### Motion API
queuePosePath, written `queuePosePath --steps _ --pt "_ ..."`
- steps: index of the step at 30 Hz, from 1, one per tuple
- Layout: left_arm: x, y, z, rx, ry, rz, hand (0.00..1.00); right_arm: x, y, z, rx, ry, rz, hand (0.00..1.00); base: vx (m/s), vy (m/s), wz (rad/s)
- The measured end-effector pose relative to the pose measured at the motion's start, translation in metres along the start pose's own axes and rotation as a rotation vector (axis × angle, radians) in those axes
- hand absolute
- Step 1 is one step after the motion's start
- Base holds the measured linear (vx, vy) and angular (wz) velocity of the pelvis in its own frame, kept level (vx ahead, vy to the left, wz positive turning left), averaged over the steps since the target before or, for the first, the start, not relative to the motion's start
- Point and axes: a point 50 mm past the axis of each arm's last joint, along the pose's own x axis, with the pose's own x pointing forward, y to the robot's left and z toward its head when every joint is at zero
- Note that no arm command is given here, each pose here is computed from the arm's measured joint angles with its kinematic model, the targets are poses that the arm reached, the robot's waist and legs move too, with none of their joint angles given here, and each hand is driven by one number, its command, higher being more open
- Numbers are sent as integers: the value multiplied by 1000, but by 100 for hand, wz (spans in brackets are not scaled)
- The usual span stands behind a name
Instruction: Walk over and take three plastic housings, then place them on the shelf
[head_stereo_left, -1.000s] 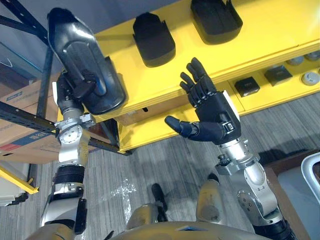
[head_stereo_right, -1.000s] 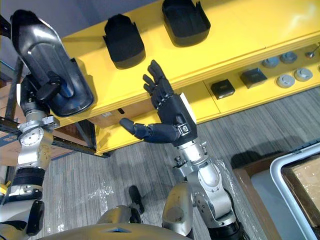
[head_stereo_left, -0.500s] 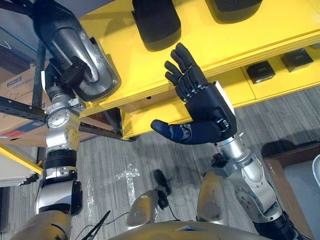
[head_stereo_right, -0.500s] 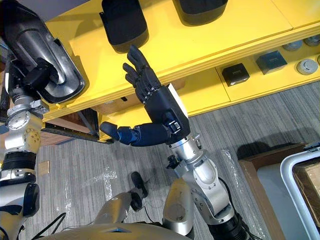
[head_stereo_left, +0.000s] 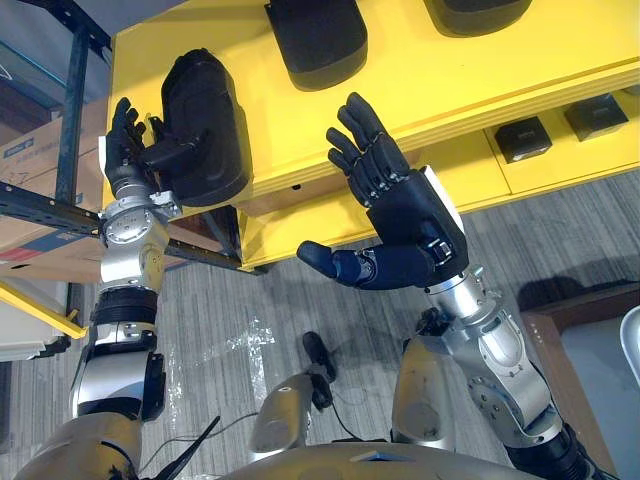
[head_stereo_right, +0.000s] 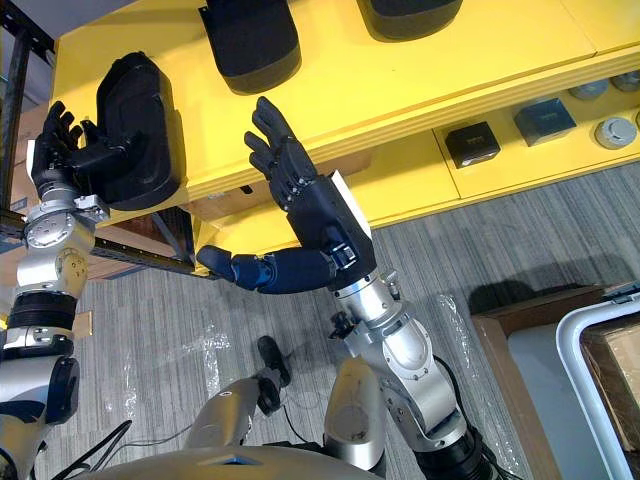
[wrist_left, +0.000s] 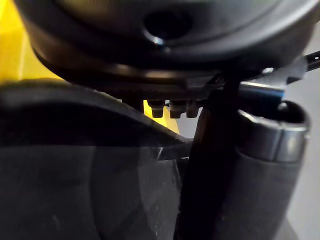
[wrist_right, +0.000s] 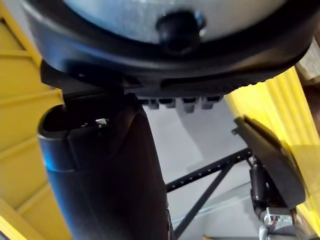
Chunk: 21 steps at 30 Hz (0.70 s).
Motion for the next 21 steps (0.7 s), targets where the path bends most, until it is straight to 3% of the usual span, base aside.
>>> queuePosePath --steps 7,11,15,18,21 --pt "1 3 3 -23 -11 92 100 -12 2 -7 23 45 -40 100 35 -17 2" --pt "-1 3 29 -190 -161 117 100 -20 5 -10 11 61 -35 100 52 16 2" --pt "-19 -18 89 -468 -411 -129 100 -23 7 -14 31 74 -16 100 67 18 11" --pt "-42 -36 127 -457 -584 -279 100 -24 -2 -30 -23 146 23 100 97 16 4" --pt "-51 -40 141 -375 -654 -342 100 -24 -17 -50 -82 242 3 100 107 11 11"
